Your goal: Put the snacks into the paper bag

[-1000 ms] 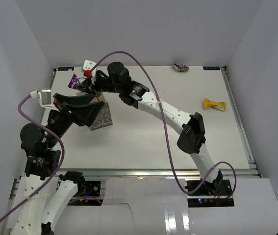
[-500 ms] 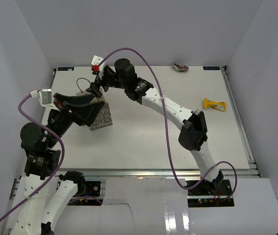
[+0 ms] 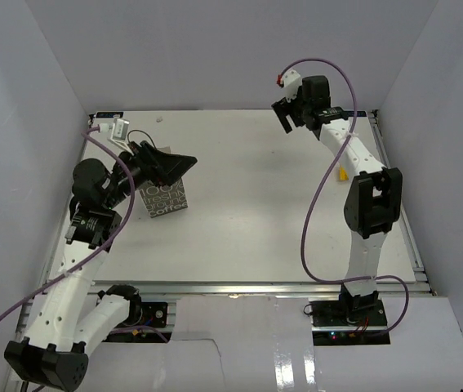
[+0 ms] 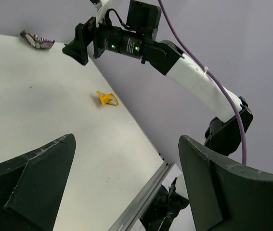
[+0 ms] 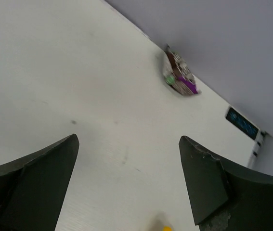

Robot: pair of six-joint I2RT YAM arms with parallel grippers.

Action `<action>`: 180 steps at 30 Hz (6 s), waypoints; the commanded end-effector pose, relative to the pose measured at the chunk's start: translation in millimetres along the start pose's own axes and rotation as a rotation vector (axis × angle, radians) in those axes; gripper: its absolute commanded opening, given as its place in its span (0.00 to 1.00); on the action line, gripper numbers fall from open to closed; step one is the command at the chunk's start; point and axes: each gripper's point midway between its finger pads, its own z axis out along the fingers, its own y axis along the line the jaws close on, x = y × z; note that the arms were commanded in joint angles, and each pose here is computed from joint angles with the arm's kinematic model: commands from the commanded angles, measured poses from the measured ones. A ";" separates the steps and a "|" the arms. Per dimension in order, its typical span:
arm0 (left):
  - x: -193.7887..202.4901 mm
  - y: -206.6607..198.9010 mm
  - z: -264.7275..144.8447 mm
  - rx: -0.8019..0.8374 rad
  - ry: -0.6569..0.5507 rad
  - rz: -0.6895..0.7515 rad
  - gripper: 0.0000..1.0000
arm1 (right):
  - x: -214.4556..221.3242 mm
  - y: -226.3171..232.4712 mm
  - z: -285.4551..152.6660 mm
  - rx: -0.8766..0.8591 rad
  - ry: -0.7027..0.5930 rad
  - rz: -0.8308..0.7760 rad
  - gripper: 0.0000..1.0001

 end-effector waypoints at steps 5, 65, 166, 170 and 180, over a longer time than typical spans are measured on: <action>7.8 -8.2 27.9 0.088 0.065 -0.002 0.98 | 66.9 -86.6 53.3 0.149 0.209 -0.222 0.90; 32.6 -3.0 64.3 0.031 0.108 -0.038 0.98 | 93.6 -63.0 64.7 -0.122 -0.009 0.756 0.83; 173.5 70.5 209.4 -0.401 0.191 -0.747 0.98 | 37.9 116.2 -171.6 -0.433 -0.304 -0.109 0.08; 176.4 80.5 210.0 -0.447 0.166 -0.769 0.96 | 26.4 121.5 -178.1 -0.429 -0.328 -0.103 0.08; 166.5 74.5 208.7 -0.410 0.132 -0.770 0.60 | 28.5 143.8 -172.5 -0.443 -0.323 -0.110 0.08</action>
